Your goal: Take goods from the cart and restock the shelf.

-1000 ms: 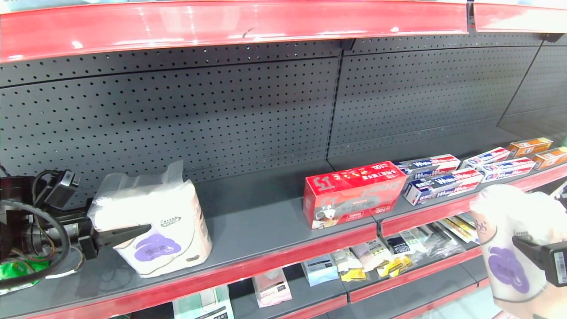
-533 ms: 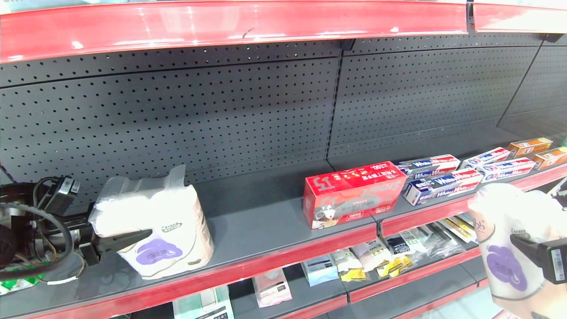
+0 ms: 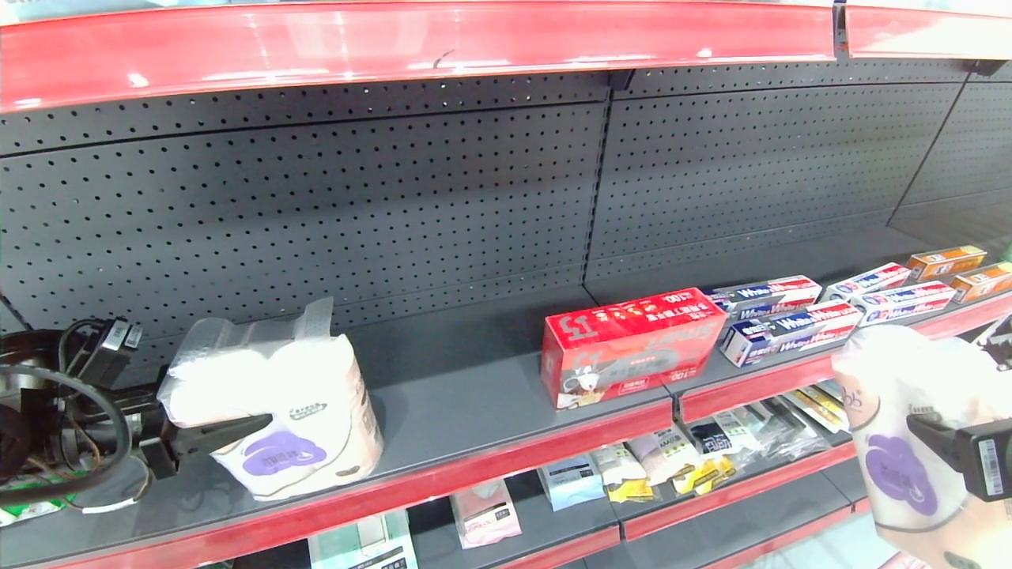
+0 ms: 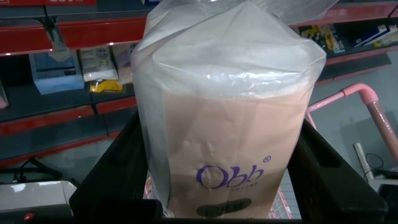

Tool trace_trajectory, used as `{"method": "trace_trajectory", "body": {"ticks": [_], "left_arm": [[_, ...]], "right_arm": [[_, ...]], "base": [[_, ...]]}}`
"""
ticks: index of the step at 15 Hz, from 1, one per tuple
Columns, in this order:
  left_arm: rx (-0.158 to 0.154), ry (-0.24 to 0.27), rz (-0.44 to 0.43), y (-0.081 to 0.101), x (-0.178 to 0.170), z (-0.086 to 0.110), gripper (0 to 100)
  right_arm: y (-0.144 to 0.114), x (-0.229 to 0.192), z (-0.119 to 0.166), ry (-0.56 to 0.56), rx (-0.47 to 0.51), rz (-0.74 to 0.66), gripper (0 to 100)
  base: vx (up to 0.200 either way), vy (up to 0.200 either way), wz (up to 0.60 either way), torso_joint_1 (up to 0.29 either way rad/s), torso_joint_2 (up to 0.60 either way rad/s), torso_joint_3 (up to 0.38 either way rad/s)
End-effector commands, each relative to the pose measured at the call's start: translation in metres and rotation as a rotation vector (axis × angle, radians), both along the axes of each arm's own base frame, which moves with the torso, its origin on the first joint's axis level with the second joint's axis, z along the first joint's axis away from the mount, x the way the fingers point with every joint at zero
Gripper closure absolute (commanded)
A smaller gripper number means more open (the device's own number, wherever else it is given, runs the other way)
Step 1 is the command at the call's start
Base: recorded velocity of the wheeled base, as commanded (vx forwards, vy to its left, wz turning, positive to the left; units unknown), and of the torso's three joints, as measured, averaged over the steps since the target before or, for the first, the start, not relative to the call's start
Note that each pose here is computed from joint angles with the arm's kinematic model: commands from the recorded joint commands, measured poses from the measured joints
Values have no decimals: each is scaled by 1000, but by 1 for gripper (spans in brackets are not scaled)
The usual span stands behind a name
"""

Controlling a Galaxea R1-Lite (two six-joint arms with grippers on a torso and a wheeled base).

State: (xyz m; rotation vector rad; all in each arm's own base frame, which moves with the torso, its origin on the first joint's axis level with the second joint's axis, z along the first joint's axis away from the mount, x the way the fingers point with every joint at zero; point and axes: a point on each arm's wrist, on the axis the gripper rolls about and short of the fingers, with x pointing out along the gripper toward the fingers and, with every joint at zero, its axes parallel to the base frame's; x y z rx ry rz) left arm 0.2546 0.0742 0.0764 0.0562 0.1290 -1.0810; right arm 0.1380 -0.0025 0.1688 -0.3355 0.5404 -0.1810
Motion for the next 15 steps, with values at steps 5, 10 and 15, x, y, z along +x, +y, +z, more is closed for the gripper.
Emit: {"method": "trace_trajectory", "body": {"ticks": [5, 10, 15], "left_arm": [[-16, 27, -15, -5, -5, 3, 100], [-24, 39, -27, -9, -8, 2, 100], [-23, 27, -35, -8, -4, -3, 100]], "right_arm": [[0, 2, -2, 10, -2, 1, 100], [0, 2, -1, 12, -5, -5, 100], [0, 1, -3, 16, -6, -4, 100]], "base": [[0, 0, 0, 0, 0, 0], [0, 0, 0, 0, 0, 0], [0, 0, 0, 0, 0, 0]]}}
